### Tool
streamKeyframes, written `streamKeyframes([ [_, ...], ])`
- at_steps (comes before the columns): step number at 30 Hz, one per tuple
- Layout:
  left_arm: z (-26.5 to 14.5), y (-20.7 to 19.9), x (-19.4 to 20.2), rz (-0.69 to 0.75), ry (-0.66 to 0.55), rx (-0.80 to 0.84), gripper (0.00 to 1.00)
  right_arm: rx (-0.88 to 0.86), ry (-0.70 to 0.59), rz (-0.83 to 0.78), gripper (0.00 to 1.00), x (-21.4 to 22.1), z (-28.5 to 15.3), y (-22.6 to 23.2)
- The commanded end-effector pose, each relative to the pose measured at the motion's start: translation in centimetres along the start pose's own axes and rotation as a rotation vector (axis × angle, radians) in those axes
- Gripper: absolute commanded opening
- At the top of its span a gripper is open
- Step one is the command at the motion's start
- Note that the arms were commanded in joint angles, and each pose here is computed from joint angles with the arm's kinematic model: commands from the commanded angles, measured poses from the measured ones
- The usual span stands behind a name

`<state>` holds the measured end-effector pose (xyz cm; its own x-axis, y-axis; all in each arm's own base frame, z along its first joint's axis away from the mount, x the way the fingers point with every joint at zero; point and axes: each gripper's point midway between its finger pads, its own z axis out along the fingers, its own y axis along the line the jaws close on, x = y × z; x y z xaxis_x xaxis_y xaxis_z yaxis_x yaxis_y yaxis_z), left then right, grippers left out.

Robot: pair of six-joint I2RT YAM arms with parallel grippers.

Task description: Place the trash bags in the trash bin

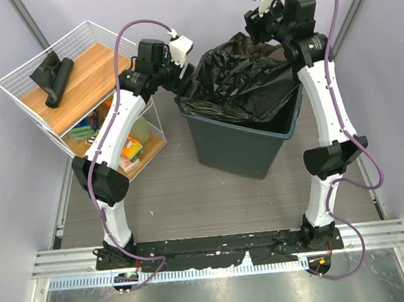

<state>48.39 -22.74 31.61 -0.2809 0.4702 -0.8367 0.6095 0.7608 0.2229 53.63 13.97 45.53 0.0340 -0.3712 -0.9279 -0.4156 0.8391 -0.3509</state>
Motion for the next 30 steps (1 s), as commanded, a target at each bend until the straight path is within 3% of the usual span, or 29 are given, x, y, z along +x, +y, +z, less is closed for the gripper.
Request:
streamKeyframes([
  [1,-2.8,0.6,-2.8,0.026,-0.072,-0.027,0.77,0.0,-0.027,0.061,0.65,-2.3,-3.7,-0.2],
  [7,-3.3,0.9,-2.8,0.036,-0.07,-0.037,0.79,0.066,0.117,0.07,0.75,0.9,-7.3,-0.7],
  [17,-3.9,0.9,-3.0,0.042,-0.075,-0.041,0.86,0.255,0.221,0.004,0.77,3.3,-13.6,-2.9],
  [30,-3.9,0.5,-3.0,0.041,-0.078,-0.028,0.89,0.245,0.321,0.067,0.71,8.0,-13.2,-3.3],
])
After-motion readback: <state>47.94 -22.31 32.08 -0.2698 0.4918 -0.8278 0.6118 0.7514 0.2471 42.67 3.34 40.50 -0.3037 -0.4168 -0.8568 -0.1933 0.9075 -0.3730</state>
